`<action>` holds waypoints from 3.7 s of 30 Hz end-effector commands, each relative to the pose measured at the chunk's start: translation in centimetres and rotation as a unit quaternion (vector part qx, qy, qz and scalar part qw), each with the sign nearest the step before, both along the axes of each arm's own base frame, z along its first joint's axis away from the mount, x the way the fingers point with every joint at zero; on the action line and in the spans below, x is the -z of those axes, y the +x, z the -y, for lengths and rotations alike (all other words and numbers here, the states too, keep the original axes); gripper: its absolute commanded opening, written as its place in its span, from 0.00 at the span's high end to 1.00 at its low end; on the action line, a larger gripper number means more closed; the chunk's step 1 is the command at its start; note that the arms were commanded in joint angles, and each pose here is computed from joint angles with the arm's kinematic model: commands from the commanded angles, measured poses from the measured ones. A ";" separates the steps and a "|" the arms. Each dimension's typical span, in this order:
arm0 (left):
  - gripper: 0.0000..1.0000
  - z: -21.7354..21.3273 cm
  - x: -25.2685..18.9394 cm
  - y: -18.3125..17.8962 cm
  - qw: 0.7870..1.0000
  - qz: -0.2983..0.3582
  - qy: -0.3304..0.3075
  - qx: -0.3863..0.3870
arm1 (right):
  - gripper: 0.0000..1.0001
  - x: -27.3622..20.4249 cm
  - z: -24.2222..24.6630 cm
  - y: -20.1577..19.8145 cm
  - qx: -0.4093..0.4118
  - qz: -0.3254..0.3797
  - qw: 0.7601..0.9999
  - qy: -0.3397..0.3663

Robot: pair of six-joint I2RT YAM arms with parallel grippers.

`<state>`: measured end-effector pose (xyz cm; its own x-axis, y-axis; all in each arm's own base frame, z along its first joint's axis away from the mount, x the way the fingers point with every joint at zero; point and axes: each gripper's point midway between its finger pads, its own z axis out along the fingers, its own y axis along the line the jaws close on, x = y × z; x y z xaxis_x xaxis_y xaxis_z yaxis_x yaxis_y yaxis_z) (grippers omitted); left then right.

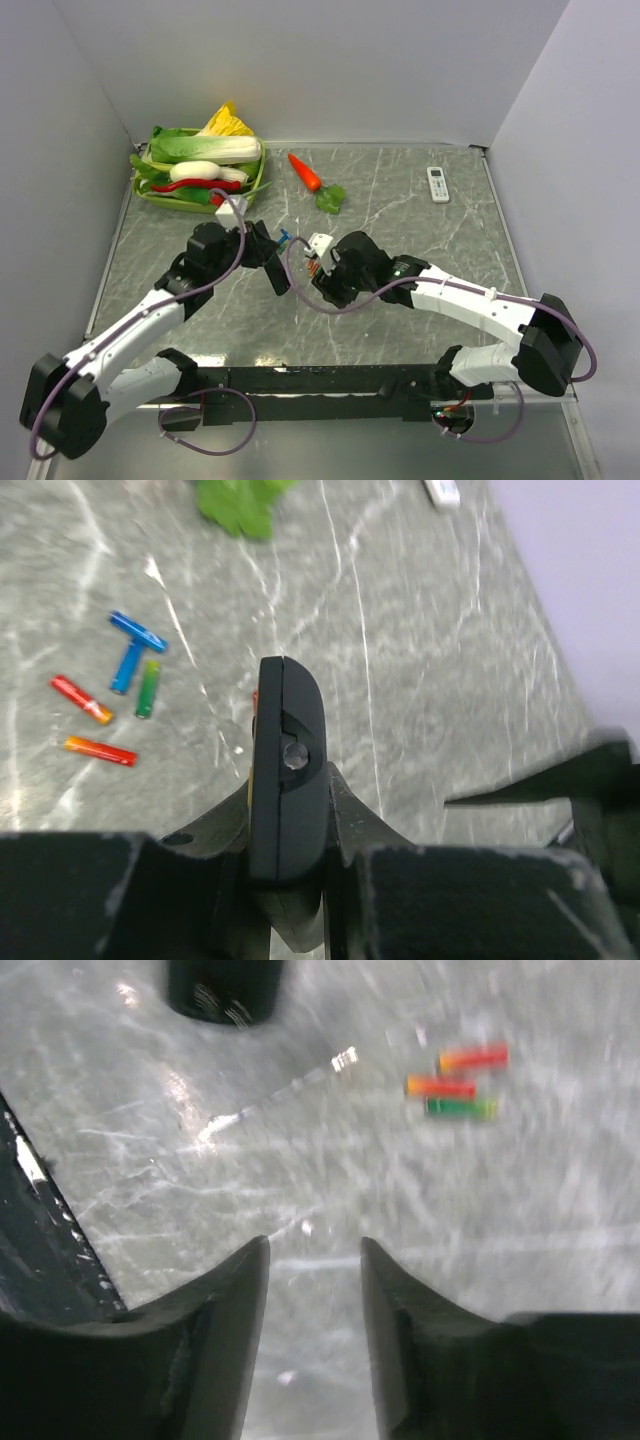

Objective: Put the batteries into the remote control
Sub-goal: Pick up the battery from the center of the board.

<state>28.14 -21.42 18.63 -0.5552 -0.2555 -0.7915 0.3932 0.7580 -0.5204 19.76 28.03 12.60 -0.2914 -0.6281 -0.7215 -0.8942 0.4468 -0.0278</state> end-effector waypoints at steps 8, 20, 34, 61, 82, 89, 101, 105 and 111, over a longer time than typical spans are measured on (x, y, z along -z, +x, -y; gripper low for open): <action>0.98 -3.5 -2.2 -0.7 0.993 0.059 -0.050 -0.090 | 0.01 2.5 4.4 -1.3 0.245 -0.144 0.959 -0.020; 0.98 -6.6 -3.4 -2.9 0.976 0.107 -0.118 -0.150 | 0.07 2.6 2.6 2.9 0.335 -0.150 0.930 -0.018; 0.98 -6.5 -1.4 -5.1 0.971 0.081 -0.177 -0.136 | 0.39 2.6 -2.9 10.2 0.374 -0.136 0.917 -0.015; 0.98 -4.7 -2.1 -5.9 0.980 0.093 -0.161 -0.072 | 0.69 8.7 -4.0 14.7 0.431 -0.178 0.884 -0.034; 0.98 -4.1 -1.9 -5.6 0.982 0.086 -0.156 -0.060 | 0.69 11.0 -4.0 16.3 0.433 -0.173 0.883 -0.054; 0.98 -3.3 -2.2 -5.5 0.981 0.087 -0.168 -0.042 | 0.92 9.6 -4.1 16.7 0.416 -0.154 0.896 -0.030; 0.98 -0.7 -6.2 -4.4 0.964 0.131 -0.230 0.012 | 1.00 -5.2 -2.6 15.2 0.337 -0.024 0.928 0.160; 0.98 0.5 -8.1 -4.1 0.954 0.145 -0.259 0.045 | 1.00 -11.3 -1.3 12.8 0.280 0.038 0.930 0.234; 0.98 2.5 -11.2 -3.3 0.939 0.165 -0.286 0.102 | 1.00 -16.8 -1.0 8.7 0.180 0.100 0.928 0.310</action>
<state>25.49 -22.58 22.38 -0.4667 -0.5592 -0.6852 0.5318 0.4416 -0.7226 30.38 28.35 24.86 -0.3989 0.0049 -0.9170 -0.5529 0.7965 0.2448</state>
